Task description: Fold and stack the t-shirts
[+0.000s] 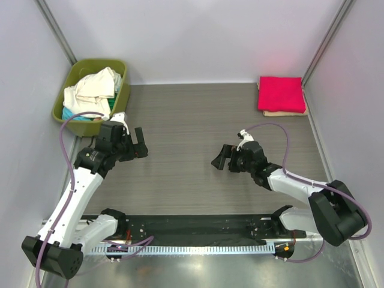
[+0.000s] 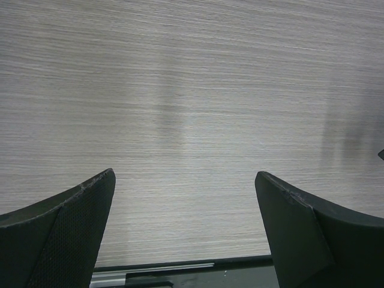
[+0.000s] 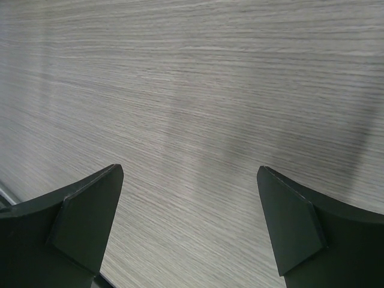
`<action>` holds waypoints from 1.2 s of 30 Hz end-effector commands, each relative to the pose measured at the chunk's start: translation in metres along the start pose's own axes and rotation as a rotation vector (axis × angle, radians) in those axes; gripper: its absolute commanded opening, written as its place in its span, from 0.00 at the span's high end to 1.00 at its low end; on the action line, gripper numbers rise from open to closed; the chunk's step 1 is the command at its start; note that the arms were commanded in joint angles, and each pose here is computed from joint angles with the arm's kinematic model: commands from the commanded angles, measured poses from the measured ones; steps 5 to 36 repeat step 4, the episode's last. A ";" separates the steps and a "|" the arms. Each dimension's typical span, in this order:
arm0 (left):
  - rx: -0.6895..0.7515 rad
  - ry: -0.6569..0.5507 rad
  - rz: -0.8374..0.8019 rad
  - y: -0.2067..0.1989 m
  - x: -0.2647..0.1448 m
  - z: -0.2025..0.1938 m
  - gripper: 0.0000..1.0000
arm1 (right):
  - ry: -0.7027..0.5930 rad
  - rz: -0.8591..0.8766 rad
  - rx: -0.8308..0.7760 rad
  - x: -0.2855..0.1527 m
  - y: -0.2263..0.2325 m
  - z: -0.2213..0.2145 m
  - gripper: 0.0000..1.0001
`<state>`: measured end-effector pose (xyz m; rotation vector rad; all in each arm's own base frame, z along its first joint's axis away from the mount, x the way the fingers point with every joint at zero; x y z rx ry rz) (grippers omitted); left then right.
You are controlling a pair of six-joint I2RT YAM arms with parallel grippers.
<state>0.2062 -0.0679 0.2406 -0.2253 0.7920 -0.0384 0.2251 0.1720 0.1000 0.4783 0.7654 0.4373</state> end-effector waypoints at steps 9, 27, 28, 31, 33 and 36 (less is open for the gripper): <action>-0.008 -0.020 0.017 0.002 0.003 0.004 0.00 | -0.223 0.097 -0.028 -0.001 0.026 0.030 0.00; -0.008 -0.020 0.017 0.002 0.003 0.004 0.00 | -0.223 0.097 -0.028 -0.001 0.026 0.030 0.00; -0.008 -0.020 0.017 0.002 0.003 0.004 0.00 | -0.223 0.097 -0.028 -0.001 0.026 0.030 0.00; -0.008 -0.020 0.017 0.002 0.003 0.004 0.00 | -0.223 0.097 -0.028 -0.001 0.026 0.030 0.00; -0.008 -0.020 0.017 0.002 0.003 0.004 0.00 | -0.223 0.097 -0.028 -0.001 0.026 0.030 0.00; -0.008 -0.020 0.017 0.002 0.003 0.004 0.00 | -0.223 0.097 -0.028 -0.001 0.026 0.030 0.00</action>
Point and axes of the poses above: each gripper's point midway between its finger pads, its own x axis out along the fingers, its own y axis along the line the jaws close on, z = x × y, the point moved 6 cm from there along -x, back along the fingers
